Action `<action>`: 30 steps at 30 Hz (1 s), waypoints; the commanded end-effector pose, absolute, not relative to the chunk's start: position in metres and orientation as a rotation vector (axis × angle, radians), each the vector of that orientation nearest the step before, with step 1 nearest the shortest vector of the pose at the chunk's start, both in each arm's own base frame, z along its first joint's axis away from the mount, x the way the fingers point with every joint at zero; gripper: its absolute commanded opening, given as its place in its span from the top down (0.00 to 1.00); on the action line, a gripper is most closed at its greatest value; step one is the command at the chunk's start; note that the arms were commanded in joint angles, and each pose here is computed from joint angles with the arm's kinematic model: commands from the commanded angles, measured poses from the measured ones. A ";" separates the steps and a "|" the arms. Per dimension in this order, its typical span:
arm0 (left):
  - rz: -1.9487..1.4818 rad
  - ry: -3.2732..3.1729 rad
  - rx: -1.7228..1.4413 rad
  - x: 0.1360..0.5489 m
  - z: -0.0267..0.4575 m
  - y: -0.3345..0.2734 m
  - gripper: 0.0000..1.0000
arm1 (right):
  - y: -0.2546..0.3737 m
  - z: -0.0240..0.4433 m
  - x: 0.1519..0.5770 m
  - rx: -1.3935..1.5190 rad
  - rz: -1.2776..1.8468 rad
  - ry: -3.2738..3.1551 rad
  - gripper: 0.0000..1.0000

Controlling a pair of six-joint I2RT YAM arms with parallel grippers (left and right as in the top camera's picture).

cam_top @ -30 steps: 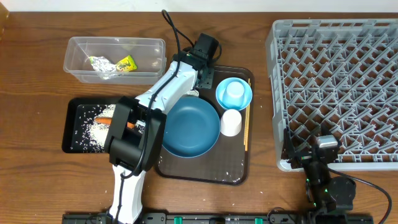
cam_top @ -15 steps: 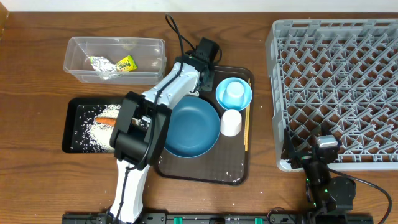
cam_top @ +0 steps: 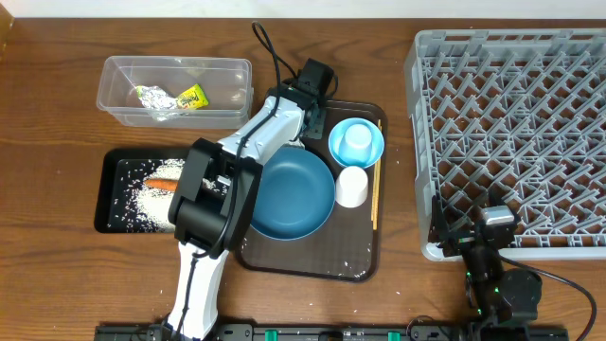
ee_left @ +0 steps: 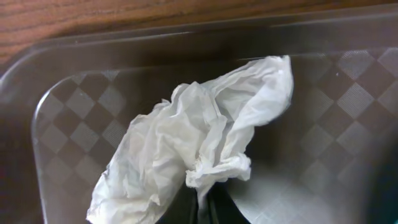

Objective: Sort waste into correct bins and load items into the dishwasher rack

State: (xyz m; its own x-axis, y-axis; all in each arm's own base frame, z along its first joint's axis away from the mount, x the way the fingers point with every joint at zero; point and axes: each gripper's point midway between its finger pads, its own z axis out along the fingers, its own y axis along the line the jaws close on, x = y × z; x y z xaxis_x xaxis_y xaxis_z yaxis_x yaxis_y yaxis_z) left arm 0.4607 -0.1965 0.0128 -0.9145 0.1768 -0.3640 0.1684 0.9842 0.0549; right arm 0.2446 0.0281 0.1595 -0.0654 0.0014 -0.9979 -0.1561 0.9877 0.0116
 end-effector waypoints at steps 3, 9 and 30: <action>0.002 2.648 0.223 0.468 0.066 -0.197 0.94 | 0.025 0.158 0.245 -0.118 0.111 1.637 0.01; -0.017 2.611 0.217 0.463 0.101 -0.195 0.94 | 0.025 0.158 0.245 -0.118 0.111 1.637 0.01; 0.053 2.325 -0.213 0.509 0.195 -0.092 0.94 | 0.025 0.158 0.245 -0.118 0.111 1.637 0.01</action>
